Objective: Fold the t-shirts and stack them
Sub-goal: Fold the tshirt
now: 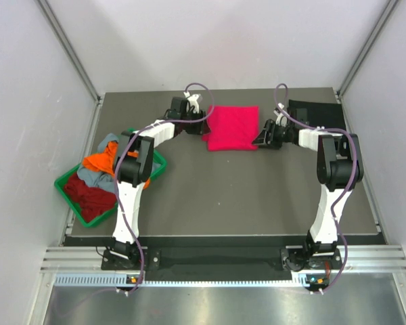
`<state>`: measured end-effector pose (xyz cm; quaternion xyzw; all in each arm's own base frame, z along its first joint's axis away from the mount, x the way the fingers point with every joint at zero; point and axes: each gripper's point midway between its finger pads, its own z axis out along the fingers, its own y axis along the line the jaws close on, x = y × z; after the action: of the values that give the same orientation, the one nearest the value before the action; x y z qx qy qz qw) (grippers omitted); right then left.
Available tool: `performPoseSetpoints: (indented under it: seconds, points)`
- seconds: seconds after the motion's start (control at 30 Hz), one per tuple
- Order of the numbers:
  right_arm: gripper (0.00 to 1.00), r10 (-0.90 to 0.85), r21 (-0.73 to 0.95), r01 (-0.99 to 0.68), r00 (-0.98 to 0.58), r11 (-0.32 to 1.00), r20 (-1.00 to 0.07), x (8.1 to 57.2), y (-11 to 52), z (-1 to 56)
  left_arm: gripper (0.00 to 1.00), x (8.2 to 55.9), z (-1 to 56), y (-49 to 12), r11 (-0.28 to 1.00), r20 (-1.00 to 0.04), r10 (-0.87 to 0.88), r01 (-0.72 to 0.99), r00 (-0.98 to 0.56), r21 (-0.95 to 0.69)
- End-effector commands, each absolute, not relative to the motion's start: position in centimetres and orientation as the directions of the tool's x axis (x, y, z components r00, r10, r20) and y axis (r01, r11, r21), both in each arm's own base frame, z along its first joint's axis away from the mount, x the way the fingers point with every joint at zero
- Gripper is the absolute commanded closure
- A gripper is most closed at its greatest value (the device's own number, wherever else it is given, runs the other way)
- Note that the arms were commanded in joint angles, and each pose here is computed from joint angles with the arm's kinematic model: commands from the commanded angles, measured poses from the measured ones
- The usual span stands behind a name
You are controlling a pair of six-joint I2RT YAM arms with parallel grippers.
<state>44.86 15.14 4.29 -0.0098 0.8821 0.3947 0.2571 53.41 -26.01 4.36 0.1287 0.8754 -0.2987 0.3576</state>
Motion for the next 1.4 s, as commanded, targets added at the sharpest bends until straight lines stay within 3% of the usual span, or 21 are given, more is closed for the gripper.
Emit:
performPoseSetpoints:
  seconds: [0.0,0.13,0.17,0.3,0.33,0.4,0.67,0.73,0.77,0.8,0.83,0.97,1.07,1.23,1.3,1.37]
  points:
    - [0.48,0.173,0.682,-0.262,-0.849,0.683,-0.499,45.0,15.9,4.4,0.50,51.6,2.4,-27.3,0.768,-0.658,0.064,0.458,-0.750,-0.447]
    - [0.53,0.181,0.687,-0.267,-0.843,0.676,-0.506,44.4,16.1,4.6,0.57,49.4,2.4,-28.1,0.729,-0.624,0.068,0.466,-0.779,-0.502]
    - [0.59,0.180,0.689,-0.267,-0.845,0.673,-0.503,44.1,16.4,4.6,0.59,49.1,3.0,-28.2,0.718,-0.623,0.065,0.471,-0.779,-0.513]
    - [0.74,0.197,0.709,-0.228,-0.864,0.667,-0.463,42.1,16.7,4.1,0.74,47.4,4.3,-28.6,0.682,-0.589,0.037,0.452,-0.807,-0.576]
    - [0.76,0.202,0.705,-0.239,-0.854,0.667,-0.480,41.9,16.7,4.8,0.83,46.7,3.9,-28.5,0.681,-0.567,0.032,0.433,-0.823,-0.590]
    - [0.83,0.208,0.709,-0.219,-0.862,0.671,-0.463,40.4,16.7,4.4,0.89,45.8,4.7,-28.7,0.661,-0.540,0.010,0.412,-0.841,-0.628]
    - [0.86,0.237,0.699,-0.139,-0.879,0.702,-0.413,35.5,15.7,4.6,0.97,40.5,4.3,-27.6,0.673,-0.412,-0.019,0.293,-0.911,-0.680]
    - [0.82,0.235,0.694,-0.129,-0.884,0.708,-0.404,34.2,15.5,4.4,0.96,39.5,4.2,-27.3,0.674,-0.388,-0.019,0.275,-0.921,-0.685]
    - [0.75,0.234,0.696,-0.128,-0.886,0.706,-0.400,33.9,15.5,4.4,0.95,39.0,4.2,-27.1,0.680,-0.365,-0.018,0.256,-0.931,-0.687]
    - [0.69,0.232,0.695,-0.128,-0.887,0.707,-0.398,33.4,15.4,4.3,0.83,38.8,4.3,-26.8,0.698,-0.352,-0.013,0.243,-0.936,-0.674]
    - [0.69,0.232,0.695,-0.127,-0.888,0.707,-0.397,33.3,15.4,4.4,0.76,39.1,4.3,-26.7,0.706,-0.359,-0.018,0.243,-0.933,-0.666]
    - [0.52,0.205,0.642,-0.127,-0.886,0.756,-0.416,33.7,14.5,4.9,0.52,40.4,6.0,-25.4,0.769,-0.435,-0.013,0.269,-0.900,-0.580]
    - [0.49,0.196,0.591,-0.126,-0.871,0.797,-0.450,35.4,13.6,6.3,0.52,42.2,7.4,-24.6,0.815,-0.480,-0.011,0.270,-0.877,-0.512]
    - [0.50,0.201,0.572,-0.135,-0.851,0.809,-0.485,38.7,13.0,9.1,0.56,44.3,9.8,-25.9,0.784,-0.523,-0.023,0.309,-0.852,-0.539]
    - [0.54,0.192,0.576,-0.173,-0.835,0.799,-0.516,40.2,13.4,10.7,0.57,44.6,10.3,-26.8,0.753,-0.533,-0.031,0.331,-0.845,-0.569]
    - [0.65,0.184,0.588,-0.205,-0.827,0.782,-0.532,41.0,13.9,11.8,0.59,45.4,10.1,-27.5,0.735,-0.549,-0.040,0.348,-0.835,-0.582]
